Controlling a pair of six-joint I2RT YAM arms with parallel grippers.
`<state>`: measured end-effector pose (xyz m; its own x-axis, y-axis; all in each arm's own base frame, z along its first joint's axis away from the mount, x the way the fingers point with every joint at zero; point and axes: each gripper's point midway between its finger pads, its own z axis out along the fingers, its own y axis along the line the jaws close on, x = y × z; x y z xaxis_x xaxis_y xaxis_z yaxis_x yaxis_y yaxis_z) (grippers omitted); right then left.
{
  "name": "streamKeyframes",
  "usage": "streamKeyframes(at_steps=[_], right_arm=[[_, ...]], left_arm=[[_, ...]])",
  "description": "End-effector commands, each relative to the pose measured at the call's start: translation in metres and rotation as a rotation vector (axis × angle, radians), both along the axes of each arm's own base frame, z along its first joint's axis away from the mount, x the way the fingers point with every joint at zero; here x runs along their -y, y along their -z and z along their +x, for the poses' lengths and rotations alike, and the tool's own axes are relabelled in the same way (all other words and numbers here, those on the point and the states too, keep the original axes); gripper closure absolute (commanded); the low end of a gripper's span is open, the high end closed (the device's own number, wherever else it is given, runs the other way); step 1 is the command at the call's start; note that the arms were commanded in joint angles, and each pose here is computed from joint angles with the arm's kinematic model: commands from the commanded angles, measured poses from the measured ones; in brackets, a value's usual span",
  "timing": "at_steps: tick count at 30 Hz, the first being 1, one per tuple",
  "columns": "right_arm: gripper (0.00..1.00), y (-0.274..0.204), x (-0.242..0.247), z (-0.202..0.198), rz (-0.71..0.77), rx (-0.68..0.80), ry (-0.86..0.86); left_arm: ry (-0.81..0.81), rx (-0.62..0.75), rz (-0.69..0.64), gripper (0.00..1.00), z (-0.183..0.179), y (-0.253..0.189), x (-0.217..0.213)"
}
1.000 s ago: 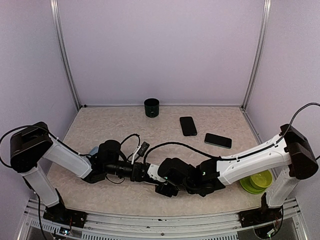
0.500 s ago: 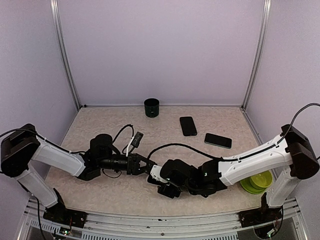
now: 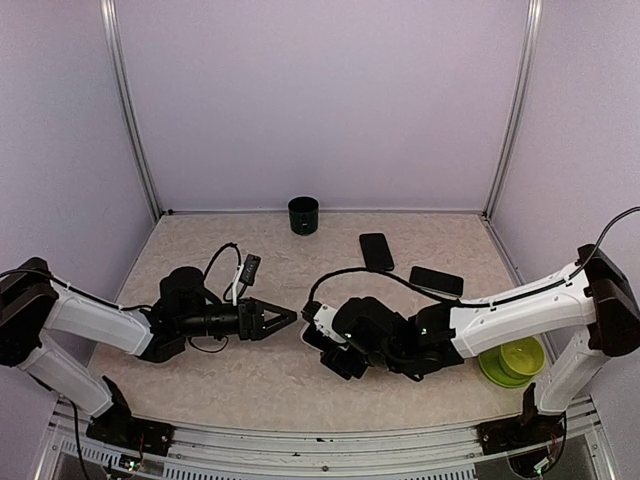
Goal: Put the phone into the phone case
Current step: Pass from the left arm to the right, then place the phone with the phone case at the corner of the board.
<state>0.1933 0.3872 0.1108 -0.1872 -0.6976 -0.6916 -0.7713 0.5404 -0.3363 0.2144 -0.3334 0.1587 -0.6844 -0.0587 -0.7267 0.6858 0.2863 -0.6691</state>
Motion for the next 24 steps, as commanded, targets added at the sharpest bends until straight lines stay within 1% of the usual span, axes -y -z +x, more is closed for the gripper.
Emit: streamKeyframes(at_steps=[1,9,16,24], right_arm=[[0.34,-0.033,0.003,0.019,0.133,-0.018,0.087],[0.34,-0.042,0.012,0.051,0.216,-0.113,0.224],[0.34,-0.044,0.010,0.082,0.263,-0.188,0.339],[0.34,-0.041,0.003,0.112,0.264,-0.224,0.428]], left_arm=[[-0.077,0.023,-0.009,0.34,0.009,-0.007,-0.013],[-0.158,0.036,-0.016,0.33,0.017,-0.011,-0.028],[-0.173,0.025,-0.021,0.33,0.015,-0.007,-0.032],[-0.181,0.025,-0.027,0.33,0.011,-0.005,-0.037]])
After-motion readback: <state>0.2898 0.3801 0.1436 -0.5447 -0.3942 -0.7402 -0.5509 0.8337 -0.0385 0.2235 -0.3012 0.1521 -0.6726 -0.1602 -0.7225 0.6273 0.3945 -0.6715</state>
